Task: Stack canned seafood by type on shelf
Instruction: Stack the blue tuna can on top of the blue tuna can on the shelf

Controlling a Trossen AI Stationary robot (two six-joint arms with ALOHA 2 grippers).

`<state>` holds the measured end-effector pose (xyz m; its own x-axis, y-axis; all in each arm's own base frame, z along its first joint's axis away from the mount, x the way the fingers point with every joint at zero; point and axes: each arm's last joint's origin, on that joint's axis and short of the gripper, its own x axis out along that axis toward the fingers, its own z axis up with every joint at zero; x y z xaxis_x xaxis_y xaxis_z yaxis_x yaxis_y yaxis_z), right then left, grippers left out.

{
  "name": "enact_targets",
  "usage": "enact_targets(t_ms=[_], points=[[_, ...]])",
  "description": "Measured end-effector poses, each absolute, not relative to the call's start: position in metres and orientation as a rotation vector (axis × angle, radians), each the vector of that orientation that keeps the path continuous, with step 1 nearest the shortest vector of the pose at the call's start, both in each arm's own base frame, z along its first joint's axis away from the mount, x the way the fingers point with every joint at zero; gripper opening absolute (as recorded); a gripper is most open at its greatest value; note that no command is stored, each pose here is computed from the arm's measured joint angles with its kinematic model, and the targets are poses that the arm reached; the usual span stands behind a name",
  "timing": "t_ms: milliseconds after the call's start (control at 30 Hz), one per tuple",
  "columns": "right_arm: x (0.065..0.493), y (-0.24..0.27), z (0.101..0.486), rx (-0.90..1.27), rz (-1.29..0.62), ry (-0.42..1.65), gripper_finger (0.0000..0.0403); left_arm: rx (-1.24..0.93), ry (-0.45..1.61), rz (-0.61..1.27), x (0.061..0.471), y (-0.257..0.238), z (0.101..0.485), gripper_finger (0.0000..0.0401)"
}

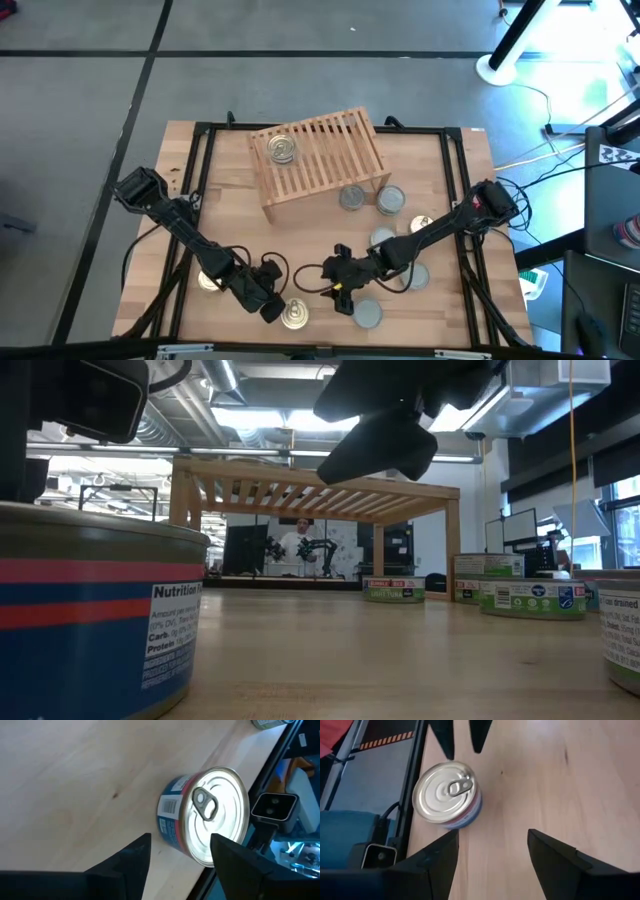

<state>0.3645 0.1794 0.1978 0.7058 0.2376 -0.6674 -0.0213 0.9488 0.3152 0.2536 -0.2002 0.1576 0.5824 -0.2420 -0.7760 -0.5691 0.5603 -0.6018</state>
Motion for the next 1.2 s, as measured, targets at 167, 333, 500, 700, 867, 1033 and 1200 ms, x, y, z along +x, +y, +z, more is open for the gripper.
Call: enact_targets(t_ms=[167, 333, 500, 700, 867, 1033, 1200], points=[[0.364, 0.179, 0.198, 0.295, 0.146, 0.776, 0.0237, -1.005, 0.959, 0.241, 0.254, -0.2, 0.158, 0.0186], [0.364, 0.179, 0.198, 0.295, 0.146, 0.777, 0.0237, -1.037, 0.948, 0.251, 0.258, -0.204, 0.149, 0.018], [0.364, 0.179, 0.198, 0.295, 0.146, 0.777, 0.0237, -1.043, 0.951, 0.261, 0.26, -0.206, 0.141, 0.0178], [0.365, 0.179, 0.198, 0.295, 0.146, 0.776, 0.0237, -1.044, 0.95, 0.262, 0.261, -0.206, 0.141, 0.0177], [0.365, 0.18, 0.198, 0.298, 0.148, 0.77, 0.0237, -1.059, 0.95, 0.273, 0.261, -0.206, 0.139, 0.0151], [0.365, 0.18, 0.198, 0.365, 0.121, 0.776, 0.0237, -1.069, 0.945, 0.272, 0.261, -0.206, 0.14, 0.0101], [0.365, 0.18, 0.198, 0.423, 0.098, 0.781, 0.0237, -1.071, 0.942, 0.273, 0.261, -0.206, 0.14, 0.0049]])
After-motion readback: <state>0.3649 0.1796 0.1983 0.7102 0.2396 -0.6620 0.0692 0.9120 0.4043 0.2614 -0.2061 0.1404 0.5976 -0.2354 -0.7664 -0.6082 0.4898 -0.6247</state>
